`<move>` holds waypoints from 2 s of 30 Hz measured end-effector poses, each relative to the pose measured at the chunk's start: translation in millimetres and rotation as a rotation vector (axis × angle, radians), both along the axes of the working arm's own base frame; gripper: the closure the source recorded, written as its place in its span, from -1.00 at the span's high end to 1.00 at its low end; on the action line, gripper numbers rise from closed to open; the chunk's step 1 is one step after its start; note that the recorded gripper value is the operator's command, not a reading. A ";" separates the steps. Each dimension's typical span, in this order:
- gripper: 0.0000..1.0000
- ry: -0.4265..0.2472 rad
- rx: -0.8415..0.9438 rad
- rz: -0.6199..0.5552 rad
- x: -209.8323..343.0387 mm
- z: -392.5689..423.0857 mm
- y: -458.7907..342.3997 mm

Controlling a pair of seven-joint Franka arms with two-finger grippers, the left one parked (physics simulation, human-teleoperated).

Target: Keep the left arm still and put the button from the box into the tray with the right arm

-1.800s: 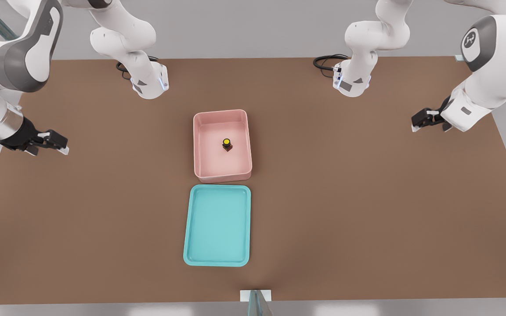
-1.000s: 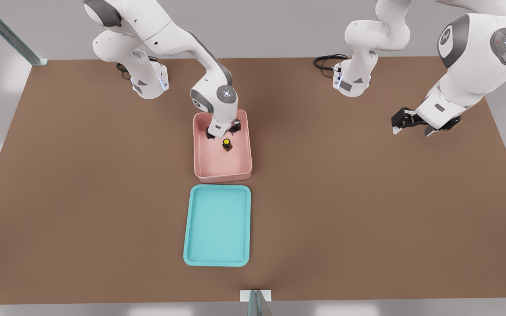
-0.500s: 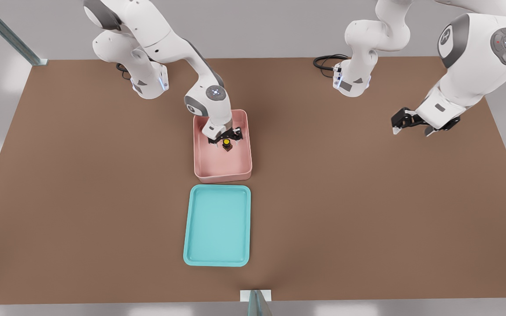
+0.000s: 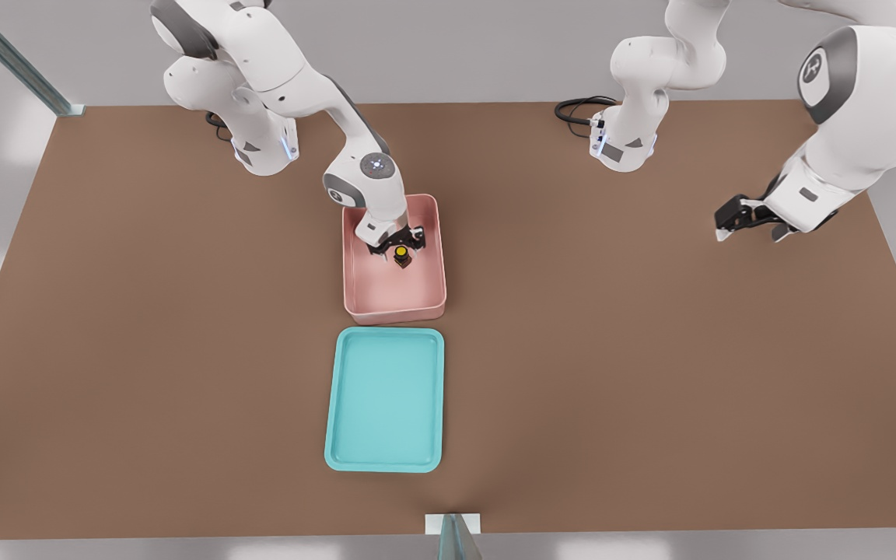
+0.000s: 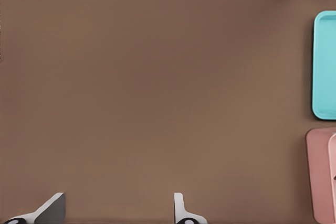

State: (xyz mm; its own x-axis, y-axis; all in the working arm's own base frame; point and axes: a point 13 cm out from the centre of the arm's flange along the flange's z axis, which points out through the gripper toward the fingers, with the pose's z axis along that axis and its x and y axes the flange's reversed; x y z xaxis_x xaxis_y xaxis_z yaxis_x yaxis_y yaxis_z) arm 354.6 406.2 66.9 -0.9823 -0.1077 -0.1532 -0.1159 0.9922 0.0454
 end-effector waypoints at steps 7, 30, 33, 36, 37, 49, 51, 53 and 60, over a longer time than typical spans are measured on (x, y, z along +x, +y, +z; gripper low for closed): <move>0.20 0.000 0.006 -0.002 -2.5 -4.7 -0.7; 0.00 -0.078 0.147 -0.350 273.1 125.2 26.7; 0.01 -0.070 0.106 -0.387 341.0 93.1 -24.3; 1.00 -0.033 0.086 -0.349 356.7 74.5 -54.9; 1.00 -0.023 0.090 -0.323 357.6 73.9 -54.7; 1.00 0.006 0.057 -0.055 291.9 394.3 -175.0; 1.00 0.017 0.022 -0.116 280.9 429.3 -276.9; 1.00 0.017 -0.031 -0.125 271.4 449.3 -331.1; 1.00 0.077 -0.070 -0.001 259.7 445.0 -366.7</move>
